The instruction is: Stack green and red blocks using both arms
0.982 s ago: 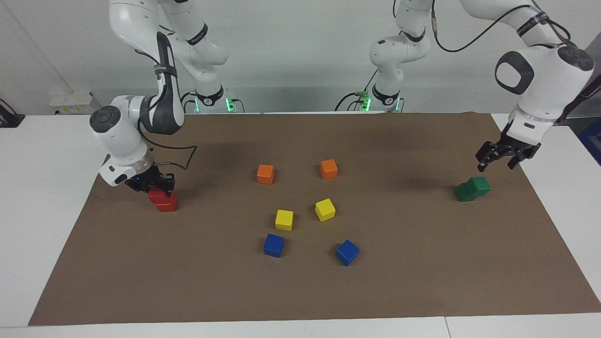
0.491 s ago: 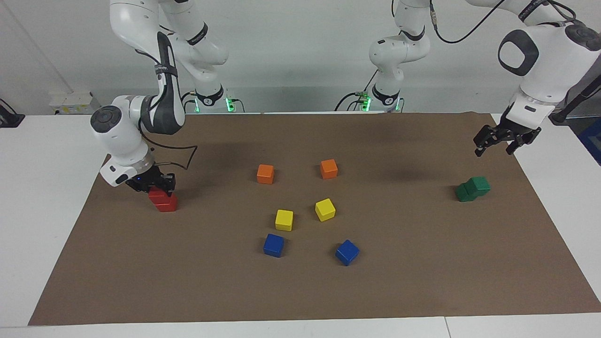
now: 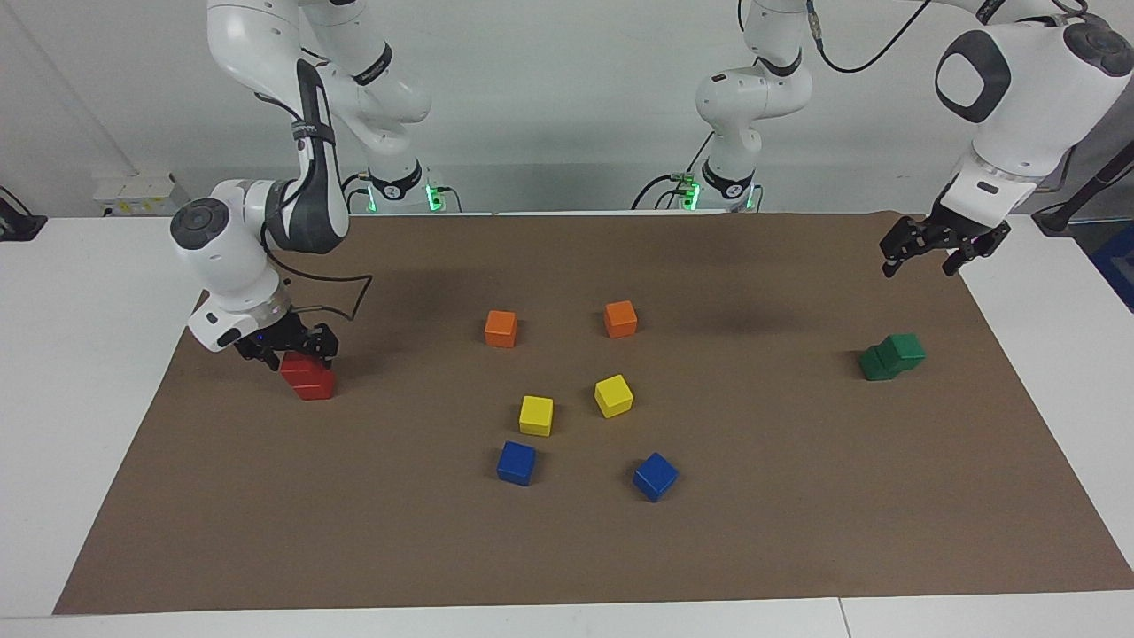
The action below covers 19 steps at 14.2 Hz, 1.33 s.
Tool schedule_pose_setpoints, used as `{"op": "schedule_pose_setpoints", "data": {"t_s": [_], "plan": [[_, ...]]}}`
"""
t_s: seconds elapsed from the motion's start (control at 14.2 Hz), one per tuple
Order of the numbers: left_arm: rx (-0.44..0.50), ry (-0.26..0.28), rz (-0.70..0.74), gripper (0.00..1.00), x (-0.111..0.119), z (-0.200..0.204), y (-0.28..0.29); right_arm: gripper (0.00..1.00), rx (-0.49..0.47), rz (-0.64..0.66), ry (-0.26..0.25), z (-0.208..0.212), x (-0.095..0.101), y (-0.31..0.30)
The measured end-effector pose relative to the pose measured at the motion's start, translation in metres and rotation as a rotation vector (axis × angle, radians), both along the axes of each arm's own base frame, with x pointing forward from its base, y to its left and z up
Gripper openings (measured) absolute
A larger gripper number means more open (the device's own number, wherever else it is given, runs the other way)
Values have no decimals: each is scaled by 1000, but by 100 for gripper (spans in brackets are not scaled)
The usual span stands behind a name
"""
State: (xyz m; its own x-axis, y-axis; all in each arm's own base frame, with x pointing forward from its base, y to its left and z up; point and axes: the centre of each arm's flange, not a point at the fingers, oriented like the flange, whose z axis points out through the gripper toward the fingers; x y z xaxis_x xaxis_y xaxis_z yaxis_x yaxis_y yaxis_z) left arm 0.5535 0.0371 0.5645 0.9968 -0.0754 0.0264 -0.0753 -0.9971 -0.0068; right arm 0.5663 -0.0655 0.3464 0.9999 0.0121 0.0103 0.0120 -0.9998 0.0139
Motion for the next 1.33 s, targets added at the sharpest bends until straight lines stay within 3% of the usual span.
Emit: {"op": "schedule_pose_setpoints", "data": {"t_s": [0.28, 0.56, 0.77, 0.98, 1.33], "plan": [[-2, -10, 36, 100, -1, 6, -31, 100, -3, 5, -19, 17, 8, 2], [-2, -7, 32, 100, -1, 9, -35, 100, -8, -70, 14, 111, 20, 37], [-4, -11, 40, 100, -1, 11, -35, 100, -20, -68, 15, 189, -2, 66], [-4, -12, 43, 100, -1, 11, -34, 100, -6, -72, 9, 228, -24, 72], [-5, -13, 52, 100, -1, 11, -34, 100, 2, -77, 0, 260, -21, 70]]}}
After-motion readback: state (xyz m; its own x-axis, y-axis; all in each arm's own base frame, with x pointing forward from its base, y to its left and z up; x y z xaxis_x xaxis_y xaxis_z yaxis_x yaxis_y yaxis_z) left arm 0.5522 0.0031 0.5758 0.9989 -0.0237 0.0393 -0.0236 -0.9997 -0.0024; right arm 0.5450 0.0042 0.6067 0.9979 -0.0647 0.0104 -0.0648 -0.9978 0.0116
